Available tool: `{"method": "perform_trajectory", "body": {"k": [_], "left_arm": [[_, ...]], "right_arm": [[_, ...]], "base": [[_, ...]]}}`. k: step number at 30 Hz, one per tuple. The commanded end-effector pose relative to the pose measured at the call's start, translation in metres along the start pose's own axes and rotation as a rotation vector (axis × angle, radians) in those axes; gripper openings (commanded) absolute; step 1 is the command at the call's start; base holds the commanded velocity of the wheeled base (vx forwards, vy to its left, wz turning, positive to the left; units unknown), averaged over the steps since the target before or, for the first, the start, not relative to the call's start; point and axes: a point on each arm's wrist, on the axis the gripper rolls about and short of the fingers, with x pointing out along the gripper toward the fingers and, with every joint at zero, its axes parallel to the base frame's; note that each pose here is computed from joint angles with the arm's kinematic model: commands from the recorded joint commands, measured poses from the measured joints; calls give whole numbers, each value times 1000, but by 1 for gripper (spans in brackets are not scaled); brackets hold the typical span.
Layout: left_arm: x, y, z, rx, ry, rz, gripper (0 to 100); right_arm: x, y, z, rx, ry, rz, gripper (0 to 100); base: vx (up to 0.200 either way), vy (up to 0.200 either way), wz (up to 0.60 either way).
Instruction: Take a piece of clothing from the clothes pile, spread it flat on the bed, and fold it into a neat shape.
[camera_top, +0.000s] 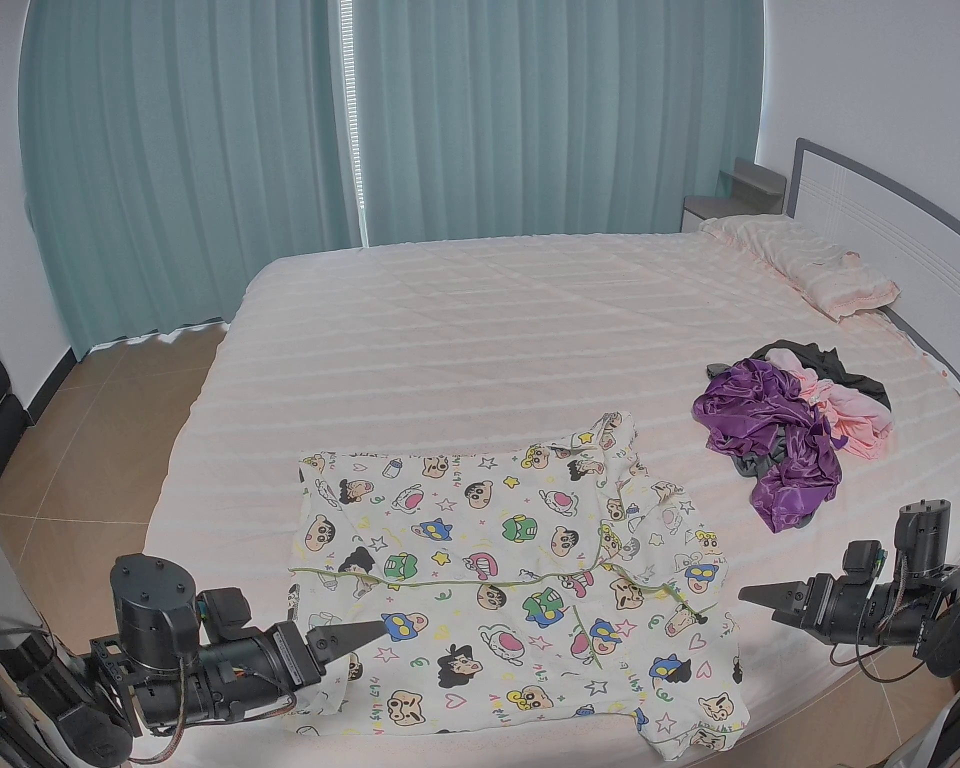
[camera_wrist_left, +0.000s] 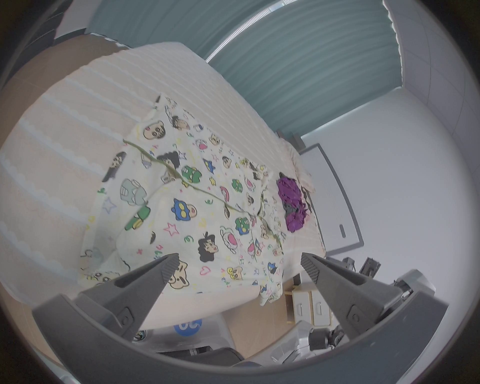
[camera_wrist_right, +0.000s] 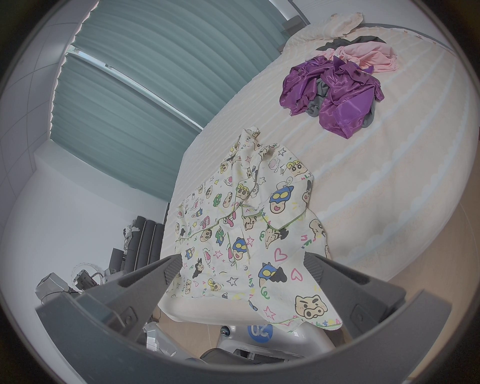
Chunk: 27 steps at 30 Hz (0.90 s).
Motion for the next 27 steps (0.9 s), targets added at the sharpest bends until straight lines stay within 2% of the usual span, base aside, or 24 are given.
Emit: {"method": "perform_trajectory", "body": {"k": [1, 2, 3, 4, 13, 22, 27], "left_arm": [[37, 40, 12, -96, -19, 224, 100], [46, 46, 12, -101, -27, 263, 100], [46, 46, 12, -101, -27, 263, 100], [58, 54, 11, -99, -35, 314, 100], [87, 70, 8, -86, -76, 408, 100], [92, 63, -1, -57, -48, 390, 100], [96, 47, -20, 6, -15, 365, 100]], "right_arm": [[0, 0, 0, -2, -2, 3, 100], [0, 0, 0, -2, -2, 3, 100], [0, 0, 0, -2, -2, 3, 100], [0, 0, 0, -2, -2, 3, 100], [0, 0, 0, -1, -4, 1, 100], [0, 0, 0, -2, -3, 2, 100], [0, 0, 0, -2, -4, 3, 100]], "base": [[0, 0, 0], [0, 0, 0], [0, 0, 0], [0, 0, 0], [0, 0, 0], [0, 0, 0], [0, 0, 0]]}}
